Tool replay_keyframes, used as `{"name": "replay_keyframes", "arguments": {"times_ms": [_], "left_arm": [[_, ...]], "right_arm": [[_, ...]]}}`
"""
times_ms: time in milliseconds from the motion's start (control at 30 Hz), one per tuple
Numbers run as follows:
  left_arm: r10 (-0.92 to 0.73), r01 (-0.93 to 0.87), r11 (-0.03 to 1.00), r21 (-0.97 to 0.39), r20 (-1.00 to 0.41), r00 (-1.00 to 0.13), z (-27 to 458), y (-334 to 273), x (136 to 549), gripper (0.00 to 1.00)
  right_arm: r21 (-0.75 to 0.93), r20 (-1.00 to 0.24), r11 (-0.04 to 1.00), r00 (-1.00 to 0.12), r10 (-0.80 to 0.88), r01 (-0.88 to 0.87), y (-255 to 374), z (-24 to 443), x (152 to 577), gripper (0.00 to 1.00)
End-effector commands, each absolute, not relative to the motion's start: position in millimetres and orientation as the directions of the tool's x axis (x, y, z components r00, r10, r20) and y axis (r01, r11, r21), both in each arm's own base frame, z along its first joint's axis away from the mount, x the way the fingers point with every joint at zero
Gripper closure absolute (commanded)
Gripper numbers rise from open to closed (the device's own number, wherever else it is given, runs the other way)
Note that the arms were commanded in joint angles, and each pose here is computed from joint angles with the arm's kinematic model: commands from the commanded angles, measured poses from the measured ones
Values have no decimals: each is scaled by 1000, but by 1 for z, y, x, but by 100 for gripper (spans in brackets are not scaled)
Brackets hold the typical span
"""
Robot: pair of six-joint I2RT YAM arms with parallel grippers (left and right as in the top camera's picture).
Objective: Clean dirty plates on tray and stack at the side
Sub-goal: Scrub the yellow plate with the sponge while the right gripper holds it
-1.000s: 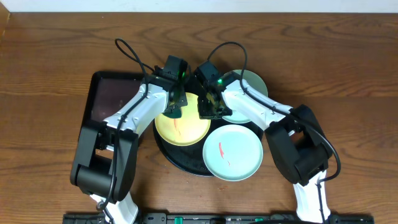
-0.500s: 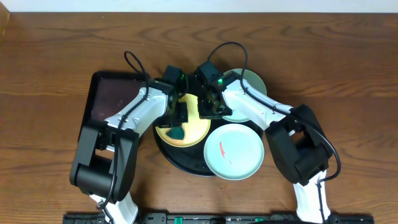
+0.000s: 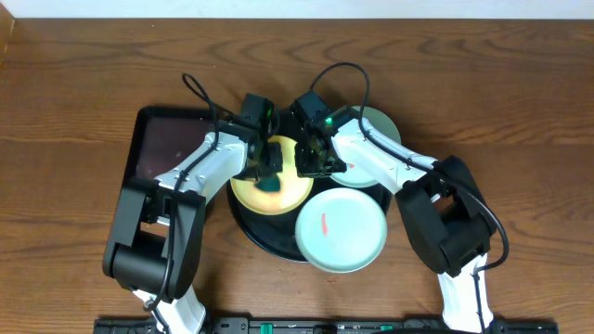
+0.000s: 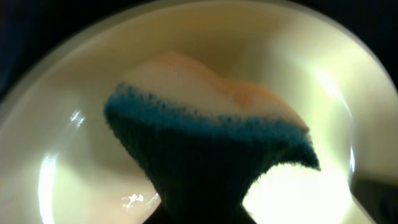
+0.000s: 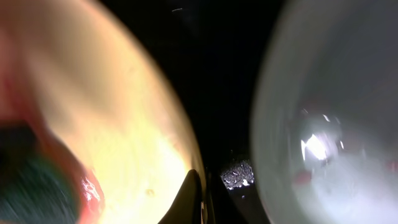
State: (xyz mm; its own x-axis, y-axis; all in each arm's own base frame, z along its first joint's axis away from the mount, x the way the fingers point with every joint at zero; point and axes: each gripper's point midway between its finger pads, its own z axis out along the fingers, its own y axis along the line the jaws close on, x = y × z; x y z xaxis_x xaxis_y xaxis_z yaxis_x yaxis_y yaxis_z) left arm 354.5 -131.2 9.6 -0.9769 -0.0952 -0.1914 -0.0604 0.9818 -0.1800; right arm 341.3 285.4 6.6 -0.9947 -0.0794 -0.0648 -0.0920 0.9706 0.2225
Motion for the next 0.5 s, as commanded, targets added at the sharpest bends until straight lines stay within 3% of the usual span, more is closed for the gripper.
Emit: {"name": "replay_keyframes", "arguments": {"times_ms": [0,233,467], "left_arm": [[-111,-133,990,35,-374,-921,13,-84,392,93],[-117,-172,982,74,-473,-873,24,-75,413,92],[-91,-120,992,48,-403,-911,16,-83,399,93]], "right_arm": [[231,-26,968,-995,-96,-100,290,-4,332,99],[231,-26,968,-995,-97,-100,290,-4,332,99],[231,-27,968,-995,-93,-97,289,-4,333,99]]}}
